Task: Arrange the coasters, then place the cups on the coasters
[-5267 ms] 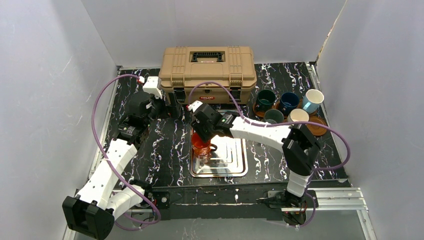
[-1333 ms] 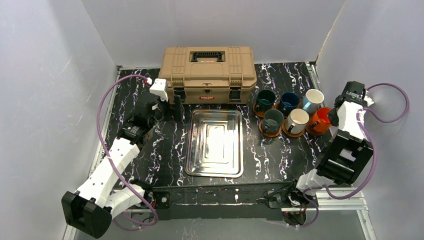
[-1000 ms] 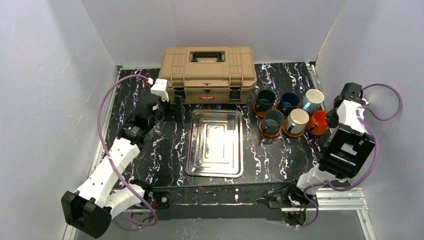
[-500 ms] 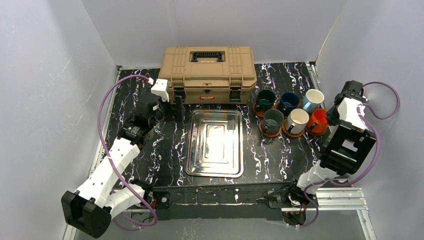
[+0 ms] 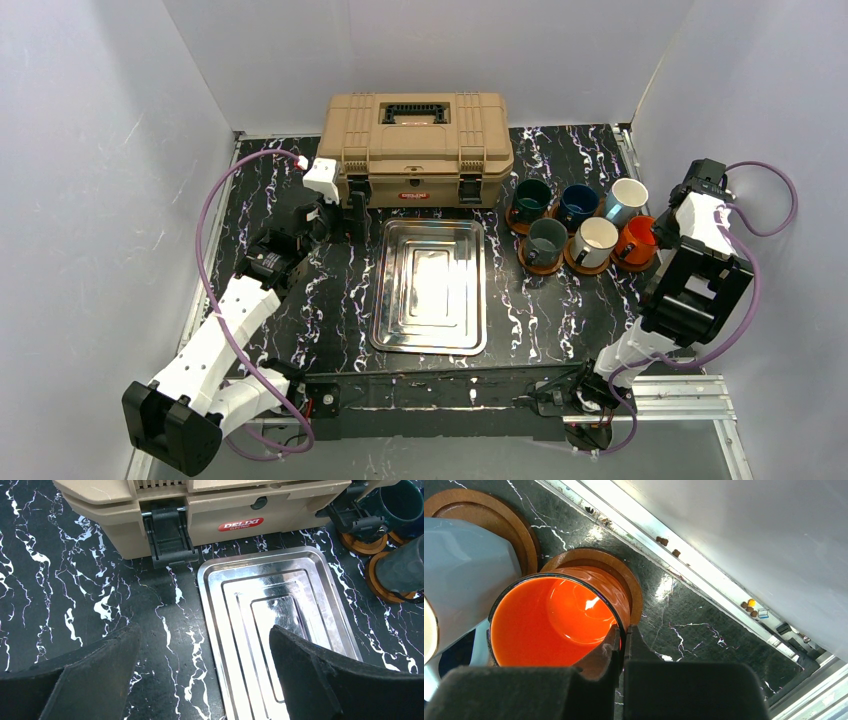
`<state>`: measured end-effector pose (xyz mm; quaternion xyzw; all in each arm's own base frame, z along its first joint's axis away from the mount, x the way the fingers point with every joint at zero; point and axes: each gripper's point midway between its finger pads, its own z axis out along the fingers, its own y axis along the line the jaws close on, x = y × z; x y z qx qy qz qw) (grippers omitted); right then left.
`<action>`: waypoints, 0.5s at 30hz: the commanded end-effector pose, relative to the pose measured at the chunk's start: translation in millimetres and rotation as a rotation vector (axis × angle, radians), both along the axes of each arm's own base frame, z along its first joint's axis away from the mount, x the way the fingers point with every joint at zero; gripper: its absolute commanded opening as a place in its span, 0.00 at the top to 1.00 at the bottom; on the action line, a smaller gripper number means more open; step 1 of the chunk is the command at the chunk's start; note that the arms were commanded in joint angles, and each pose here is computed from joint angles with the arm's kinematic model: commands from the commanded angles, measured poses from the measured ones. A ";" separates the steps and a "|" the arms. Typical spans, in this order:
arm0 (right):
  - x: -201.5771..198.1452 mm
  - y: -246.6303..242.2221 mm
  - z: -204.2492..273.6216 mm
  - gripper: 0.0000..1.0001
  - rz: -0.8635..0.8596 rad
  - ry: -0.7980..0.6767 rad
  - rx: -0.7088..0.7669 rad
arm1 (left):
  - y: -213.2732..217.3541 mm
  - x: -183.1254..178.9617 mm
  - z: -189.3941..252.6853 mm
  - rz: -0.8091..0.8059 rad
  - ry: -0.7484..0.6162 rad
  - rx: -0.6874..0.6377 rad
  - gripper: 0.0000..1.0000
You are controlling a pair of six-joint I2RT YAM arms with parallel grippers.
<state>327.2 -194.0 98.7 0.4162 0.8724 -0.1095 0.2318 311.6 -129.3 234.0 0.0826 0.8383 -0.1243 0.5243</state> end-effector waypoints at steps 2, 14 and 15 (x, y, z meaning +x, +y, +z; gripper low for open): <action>13.0 -9.0 13.1 0.92 0.009 -0.041 -0.020 | 1.6 -0.1 11.6 0.004 -0.025 0.009 0.02; 10.7 -12.7 19.4 0.64 -0.010 -0.037 -0.040 | 1.6 -0.5 13.2 0.004 -0.030 0.007 0.02; 10.7 -12.7 20.0 0.63 -0.010 -0.038 -0.041 | 1.9 -0.3 13.1 0.006 -0.029 0.008 0.02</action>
